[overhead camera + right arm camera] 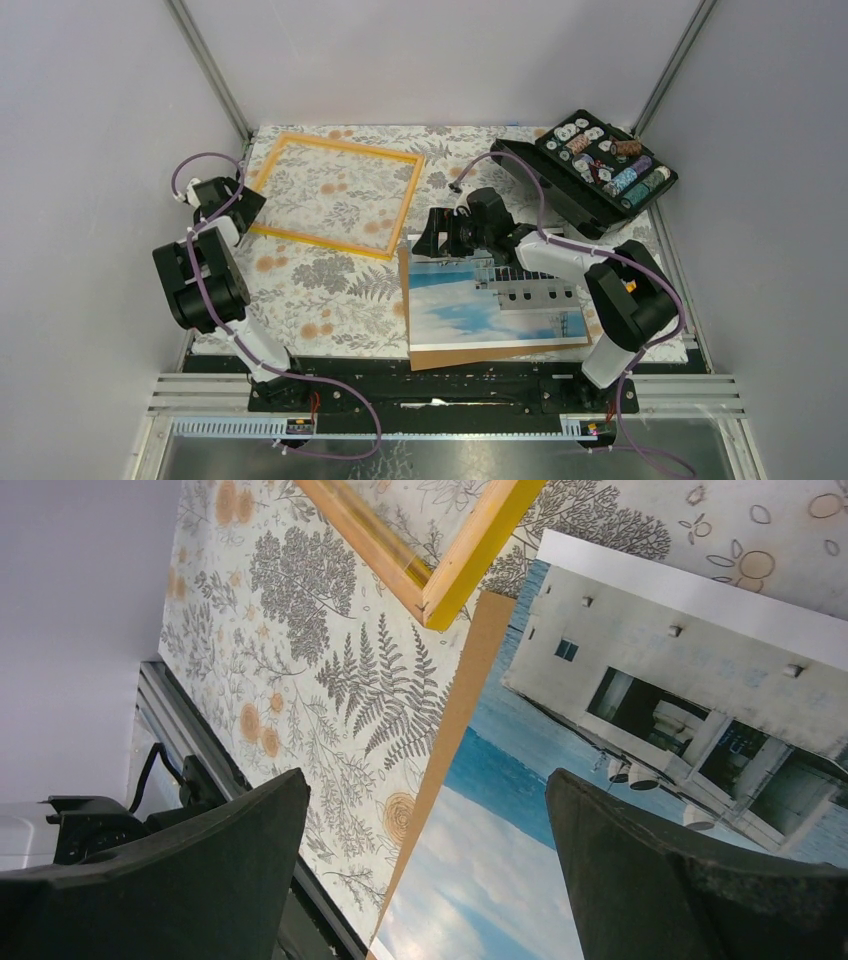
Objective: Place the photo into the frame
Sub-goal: Move the photo frame to the center of the board, then adjust the photo frame item on the photo frame.
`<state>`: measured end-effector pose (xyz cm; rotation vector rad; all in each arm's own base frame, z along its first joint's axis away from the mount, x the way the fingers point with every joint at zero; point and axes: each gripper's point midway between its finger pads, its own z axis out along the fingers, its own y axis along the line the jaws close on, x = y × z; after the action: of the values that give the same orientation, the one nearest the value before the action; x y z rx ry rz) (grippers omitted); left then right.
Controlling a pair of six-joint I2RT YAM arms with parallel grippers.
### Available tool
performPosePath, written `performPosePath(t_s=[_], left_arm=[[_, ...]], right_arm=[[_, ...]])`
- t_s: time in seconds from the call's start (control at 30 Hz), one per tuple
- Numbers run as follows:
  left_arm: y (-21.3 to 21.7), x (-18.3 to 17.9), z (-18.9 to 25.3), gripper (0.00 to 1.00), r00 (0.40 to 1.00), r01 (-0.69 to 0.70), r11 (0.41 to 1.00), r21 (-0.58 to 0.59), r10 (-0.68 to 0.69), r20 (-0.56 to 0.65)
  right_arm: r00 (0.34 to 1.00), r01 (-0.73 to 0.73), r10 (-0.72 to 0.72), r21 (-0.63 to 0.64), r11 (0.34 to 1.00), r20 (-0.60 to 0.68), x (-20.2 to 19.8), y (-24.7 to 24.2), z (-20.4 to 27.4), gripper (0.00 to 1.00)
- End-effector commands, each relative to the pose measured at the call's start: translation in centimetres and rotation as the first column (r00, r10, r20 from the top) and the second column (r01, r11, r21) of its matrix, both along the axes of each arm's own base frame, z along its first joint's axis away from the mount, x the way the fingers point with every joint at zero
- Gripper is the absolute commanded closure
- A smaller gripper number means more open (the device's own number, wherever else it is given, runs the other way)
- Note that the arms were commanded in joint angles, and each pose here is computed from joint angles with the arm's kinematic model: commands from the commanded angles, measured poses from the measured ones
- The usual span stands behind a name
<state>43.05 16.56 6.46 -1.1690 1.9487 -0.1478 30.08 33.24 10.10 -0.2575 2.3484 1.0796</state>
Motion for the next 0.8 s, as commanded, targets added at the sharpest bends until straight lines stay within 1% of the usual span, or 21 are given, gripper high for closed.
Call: performPosePath(t_s=[0.0, 0.07, 0.13, 0.27, 0.43, 0.57, 0.77], left_arm=[[0.9, 2.4, 4.5, 0.01, 0.991, 0.015, 0.998, 0.057, -0.023, 0.134], [0.6, 3.4, 4.5, 0.01, 0.986, 0.045, 0.999, 0.026, -0.049, 0.159], [0.2, 4.2, 3.9, 0.01, 0.985, 0.072, 0.997, -0.014, -0.069, 0.155], [0.5, 4.5, 4.1, 0.01, 0.983, 0.059, 0.998, -0.006, -0.057, 0.172], [0.9, 4.4, 3.0, 0.01, 0.988, 0.054, 0.999, -0.006, -0.053, 0.142], [1.0, 5.0, 2.2, 0.01, 0.990, 0.080, 0.997, -0.009, -0.078, 0.117], [1.4, 4.7, 1.0, 0.01, 0.995, 0.058, 0.998, -0.010, -0.057, 0.077]], right_arm=[[0.999, -0.034, 0.033, 0.048, 0.998, 0.012, 0.1, 1.0, 0.7, 0.05], [0.999, -0.033, 0.032, 0.044, 0.998, 0.008, 0.1, 0.9, 0.5, 0.05], [0.999, -0.032, 0.032, 0.042, 0.999, 0.009, 0.2, 0.9, 0.4, 0.04], [0.999, -0.030, 0.030, 0.035, 0.999, 0.019, 0.2, 0.7, 0.3, 0.02], [0.999, -0.037, 0.037, 0.044, 0.998, 0.012, 0.1, 0.9, 0.3, 0.02], [0.999, -0.037, 0.036, 0.045, 0.998, 0.010, 0.0, 0.9, 0.3, 0.02], [0.999, -0.037, 0.037, 0.048, 0.998, 0.013, 0.0, 0.9, 0.4, 0.02]])
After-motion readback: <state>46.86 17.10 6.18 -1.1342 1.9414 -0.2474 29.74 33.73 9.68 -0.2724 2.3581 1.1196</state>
